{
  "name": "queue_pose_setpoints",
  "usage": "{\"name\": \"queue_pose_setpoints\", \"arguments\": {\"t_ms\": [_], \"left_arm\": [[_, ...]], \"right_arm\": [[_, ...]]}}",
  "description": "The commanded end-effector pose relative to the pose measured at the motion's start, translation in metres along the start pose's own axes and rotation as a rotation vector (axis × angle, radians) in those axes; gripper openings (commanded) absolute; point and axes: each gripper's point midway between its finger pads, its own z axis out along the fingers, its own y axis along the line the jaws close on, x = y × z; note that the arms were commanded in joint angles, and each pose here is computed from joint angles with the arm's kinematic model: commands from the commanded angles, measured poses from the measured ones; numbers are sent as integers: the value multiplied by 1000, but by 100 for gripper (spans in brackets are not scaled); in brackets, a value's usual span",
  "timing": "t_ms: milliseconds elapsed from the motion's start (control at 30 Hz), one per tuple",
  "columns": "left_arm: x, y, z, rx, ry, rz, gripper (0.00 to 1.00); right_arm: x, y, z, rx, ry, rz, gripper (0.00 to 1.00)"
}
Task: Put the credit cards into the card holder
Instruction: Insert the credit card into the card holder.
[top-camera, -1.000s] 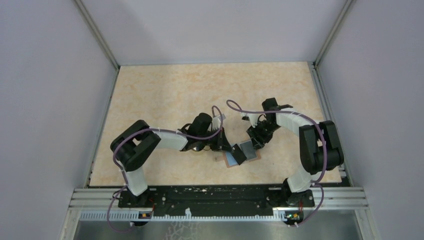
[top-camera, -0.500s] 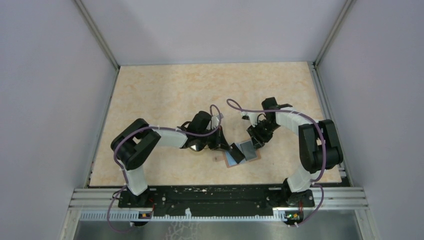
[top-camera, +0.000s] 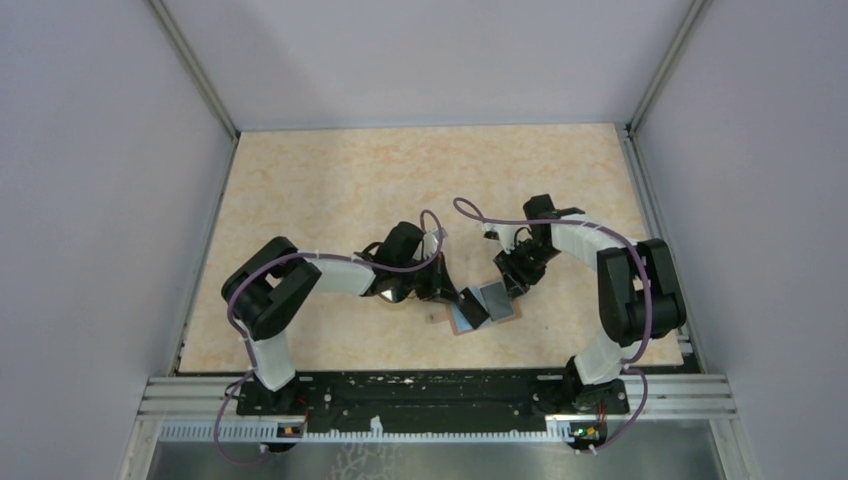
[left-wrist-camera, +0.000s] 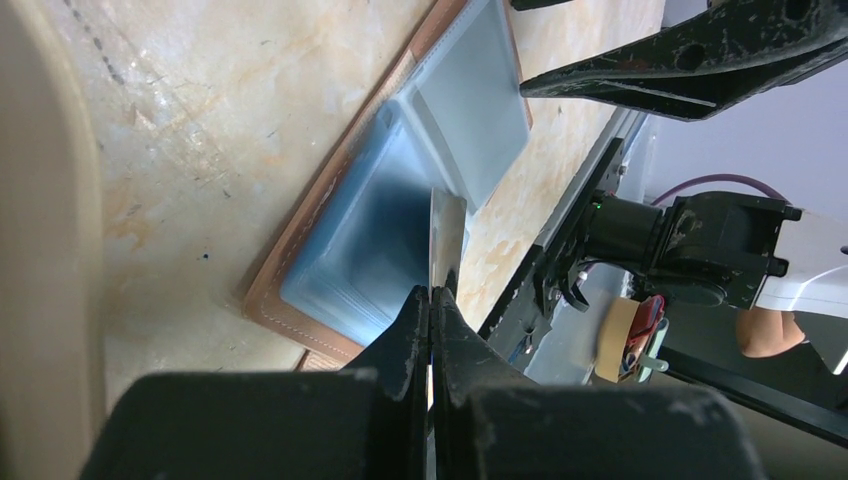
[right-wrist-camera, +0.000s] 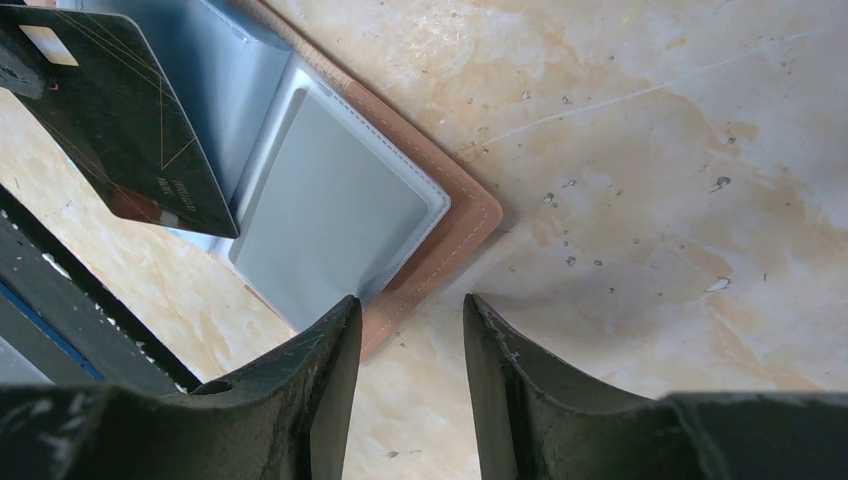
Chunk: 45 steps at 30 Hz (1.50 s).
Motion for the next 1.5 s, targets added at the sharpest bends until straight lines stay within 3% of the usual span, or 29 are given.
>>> {"name": "queue_pose_setpoints", "arguments": {"t_ms": [0, 567, 1467], "left_arm": [[-4, -2, 2, 5, 9, 21, 0], [-4, 5, 9, -11, 30, -1, 0], [-18, 5, 2, -76, -36, 31, 0]], "right_arm": [[1, -9, 5, 24, 23, -3, 43], [-1, -6, 5, 19, 21, -11, 43], [-1, -3, 6, 11, 25, -16, 43]]}}
